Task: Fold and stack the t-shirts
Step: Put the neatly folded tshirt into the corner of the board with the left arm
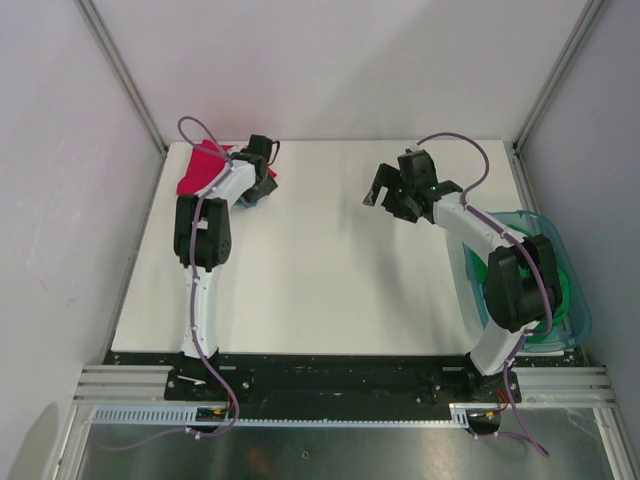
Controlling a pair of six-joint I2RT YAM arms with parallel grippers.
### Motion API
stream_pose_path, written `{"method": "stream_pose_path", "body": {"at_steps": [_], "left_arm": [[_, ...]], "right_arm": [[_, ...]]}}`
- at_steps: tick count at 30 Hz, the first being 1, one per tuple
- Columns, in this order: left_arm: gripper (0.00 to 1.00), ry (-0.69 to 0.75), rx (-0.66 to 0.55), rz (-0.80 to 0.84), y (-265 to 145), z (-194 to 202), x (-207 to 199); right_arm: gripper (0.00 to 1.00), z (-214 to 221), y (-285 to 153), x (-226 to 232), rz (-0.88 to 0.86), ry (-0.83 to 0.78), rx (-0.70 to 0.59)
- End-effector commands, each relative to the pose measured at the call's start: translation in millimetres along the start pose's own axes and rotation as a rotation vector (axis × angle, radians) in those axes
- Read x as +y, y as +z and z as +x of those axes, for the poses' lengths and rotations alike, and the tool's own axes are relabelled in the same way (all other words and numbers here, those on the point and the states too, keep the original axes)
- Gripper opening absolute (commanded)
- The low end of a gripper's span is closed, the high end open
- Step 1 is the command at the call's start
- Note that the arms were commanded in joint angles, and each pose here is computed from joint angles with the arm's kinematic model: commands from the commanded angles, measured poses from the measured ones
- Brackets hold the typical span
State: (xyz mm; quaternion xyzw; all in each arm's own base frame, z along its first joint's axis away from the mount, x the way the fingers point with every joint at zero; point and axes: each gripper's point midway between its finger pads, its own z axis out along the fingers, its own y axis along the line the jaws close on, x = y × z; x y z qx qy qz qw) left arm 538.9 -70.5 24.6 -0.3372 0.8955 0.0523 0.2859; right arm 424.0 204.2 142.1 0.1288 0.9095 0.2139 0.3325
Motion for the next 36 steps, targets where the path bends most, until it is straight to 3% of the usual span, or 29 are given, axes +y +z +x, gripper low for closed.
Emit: {"method": "stream_pose_path", "body": {"at_steps": [1,10,17,25,36], "left_arm": [[0.67,0.082,0.002,0.082,-9.7,-11.1,-14.1],[0.76,0.138,0.009,0.125,-62.2,-3.7,3.1],[0.98,0.380,0.051,0.339,-148.2,43.9,-5.5],[0.99,0.598,0.020,0.641,-252.2,115.7,-7.6],[1.00,0.666,-0.028,0.745,-272.2,135.9,10.0]], "right_arm": [[0.97,-2.2,-15.9,7.4,0.002,-0.036,-0.026],[0.98,0.1,-37.3,11.1,0.013,-0.048,-0.057],[0.99,-5.1,-65.4,9.9,0.014,-0.044,-0.097],[0.99,-0.7,-106.3,-18.1,0.049,-0.009,-0.157],[0.99,12.8,-133.7,-42.4,0.081,0.015,-0.215]]}}
